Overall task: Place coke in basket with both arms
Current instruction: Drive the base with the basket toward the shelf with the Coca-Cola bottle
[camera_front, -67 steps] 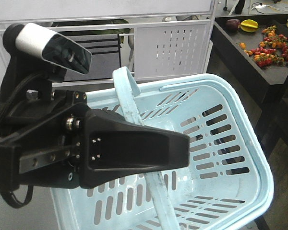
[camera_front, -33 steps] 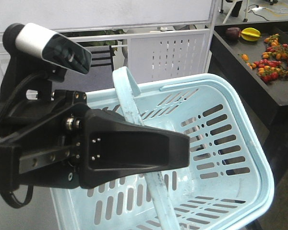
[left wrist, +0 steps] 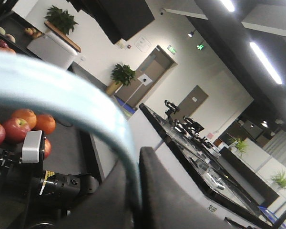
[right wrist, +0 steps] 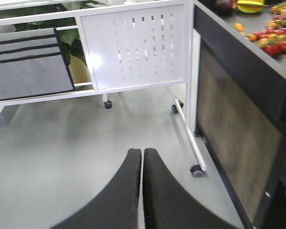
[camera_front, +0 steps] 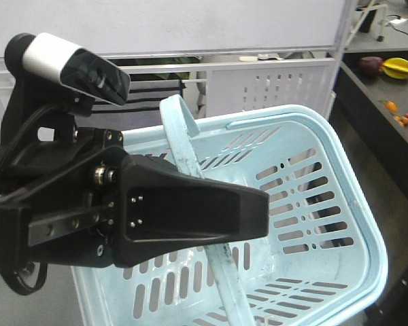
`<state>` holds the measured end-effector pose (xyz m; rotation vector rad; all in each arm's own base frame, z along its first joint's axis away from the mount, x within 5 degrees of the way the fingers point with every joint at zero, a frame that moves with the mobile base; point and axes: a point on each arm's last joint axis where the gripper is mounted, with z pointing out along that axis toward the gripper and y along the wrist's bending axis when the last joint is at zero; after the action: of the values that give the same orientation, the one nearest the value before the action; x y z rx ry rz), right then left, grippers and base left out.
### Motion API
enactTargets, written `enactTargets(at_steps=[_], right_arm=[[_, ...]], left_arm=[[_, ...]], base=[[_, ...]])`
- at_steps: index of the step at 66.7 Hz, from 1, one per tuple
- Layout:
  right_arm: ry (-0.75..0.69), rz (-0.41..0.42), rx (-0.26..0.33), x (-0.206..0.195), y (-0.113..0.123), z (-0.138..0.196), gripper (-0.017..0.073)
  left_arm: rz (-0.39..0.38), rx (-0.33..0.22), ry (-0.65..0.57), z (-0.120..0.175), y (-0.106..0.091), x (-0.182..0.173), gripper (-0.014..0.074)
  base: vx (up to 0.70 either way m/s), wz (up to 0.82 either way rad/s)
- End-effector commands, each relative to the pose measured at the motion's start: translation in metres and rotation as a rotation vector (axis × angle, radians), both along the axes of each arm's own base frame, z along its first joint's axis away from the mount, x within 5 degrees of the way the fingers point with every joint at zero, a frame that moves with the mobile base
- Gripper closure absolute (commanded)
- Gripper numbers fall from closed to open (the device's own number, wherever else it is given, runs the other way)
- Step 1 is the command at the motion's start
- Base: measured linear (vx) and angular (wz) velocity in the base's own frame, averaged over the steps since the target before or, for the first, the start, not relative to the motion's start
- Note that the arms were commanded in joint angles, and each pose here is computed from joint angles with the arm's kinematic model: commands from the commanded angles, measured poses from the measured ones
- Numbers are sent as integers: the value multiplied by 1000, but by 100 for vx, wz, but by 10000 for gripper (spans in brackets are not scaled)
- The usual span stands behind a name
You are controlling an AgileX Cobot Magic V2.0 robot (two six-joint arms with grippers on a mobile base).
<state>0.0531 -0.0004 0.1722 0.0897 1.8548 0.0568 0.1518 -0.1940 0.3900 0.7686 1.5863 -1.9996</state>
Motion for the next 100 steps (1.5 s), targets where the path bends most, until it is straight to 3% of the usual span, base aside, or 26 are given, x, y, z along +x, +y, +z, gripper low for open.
enactTargets(at_steps=[1, 100], right_arm=[[-80, -6, -16, 1, -1, 4, 564], [-79, -6, -16, 1, -1, 4, 564]], left_arm=[[-163, -165, -45, 27, 10, -21, 599], [-163, -165, -45, 27, 10, -21, 599]], base=[[28, 29], [20, 50]])
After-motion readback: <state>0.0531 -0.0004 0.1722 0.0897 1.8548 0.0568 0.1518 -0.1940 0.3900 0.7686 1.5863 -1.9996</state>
